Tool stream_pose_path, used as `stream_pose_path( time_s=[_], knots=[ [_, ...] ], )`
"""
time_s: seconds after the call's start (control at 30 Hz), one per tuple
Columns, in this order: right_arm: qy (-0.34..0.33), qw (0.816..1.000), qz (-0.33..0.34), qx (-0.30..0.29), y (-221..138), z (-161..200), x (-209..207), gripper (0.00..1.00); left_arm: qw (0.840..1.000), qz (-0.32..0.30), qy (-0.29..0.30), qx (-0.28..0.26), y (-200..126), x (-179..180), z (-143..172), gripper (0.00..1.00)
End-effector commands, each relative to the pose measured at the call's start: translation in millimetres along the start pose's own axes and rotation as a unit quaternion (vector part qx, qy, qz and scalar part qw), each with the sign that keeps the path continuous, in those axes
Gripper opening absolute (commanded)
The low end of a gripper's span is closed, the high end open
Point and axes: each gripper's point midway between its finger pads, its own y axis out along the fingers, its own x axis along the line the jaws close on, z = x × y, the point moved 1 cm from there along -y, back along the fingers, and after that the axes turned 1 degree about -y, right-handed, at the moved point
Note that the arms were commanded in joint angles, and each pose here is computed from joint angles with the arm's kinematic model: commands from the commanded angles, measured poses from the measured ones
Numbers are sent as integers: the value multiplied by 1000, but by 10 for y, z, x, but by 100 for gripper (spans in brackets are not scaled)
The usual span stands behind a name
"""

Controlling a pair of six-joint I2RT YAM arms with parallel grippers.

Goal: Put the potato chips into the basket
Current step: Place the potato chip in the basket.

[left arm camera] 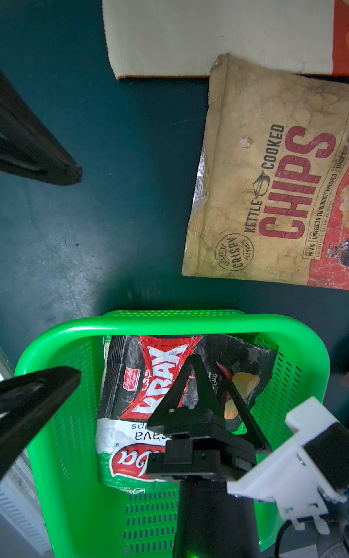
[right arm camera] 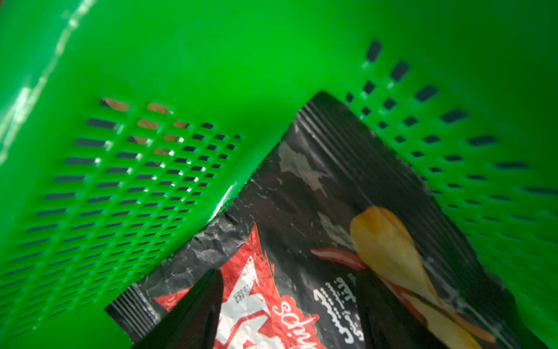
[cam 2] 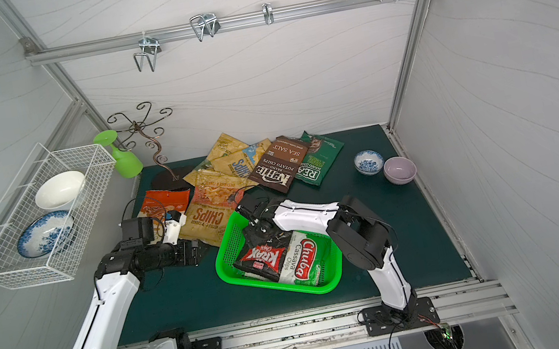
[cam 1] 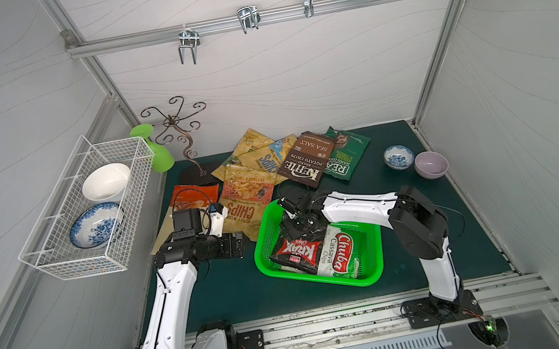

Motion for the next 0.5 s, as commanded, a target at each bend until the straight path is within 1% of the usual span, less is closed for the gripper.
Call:
stream_pose_path(
  time_s=[0.0,0.23,0.3,0.4,0.47],
  knots=[
    [-9,1000,-23,11,95,53,70,73,1000,2,14,-23,-48,-25,-91,98],
    [4,997,-68,39,151,158,205,73,1000,1,14,-24,-52,-23,-93,98],
    [7,996,-76,39,107,160,227,73,1000,1,15,-24,-54,-24,-95,98],
    [6,996,-89,26,-64,101,281,73,1000,1,14,-24,-51,-24,-93,98],
    [2,995,-99,7,-269,17,328,75,1000,1,14,-24,-53,-24,-93,98]
  ],
)
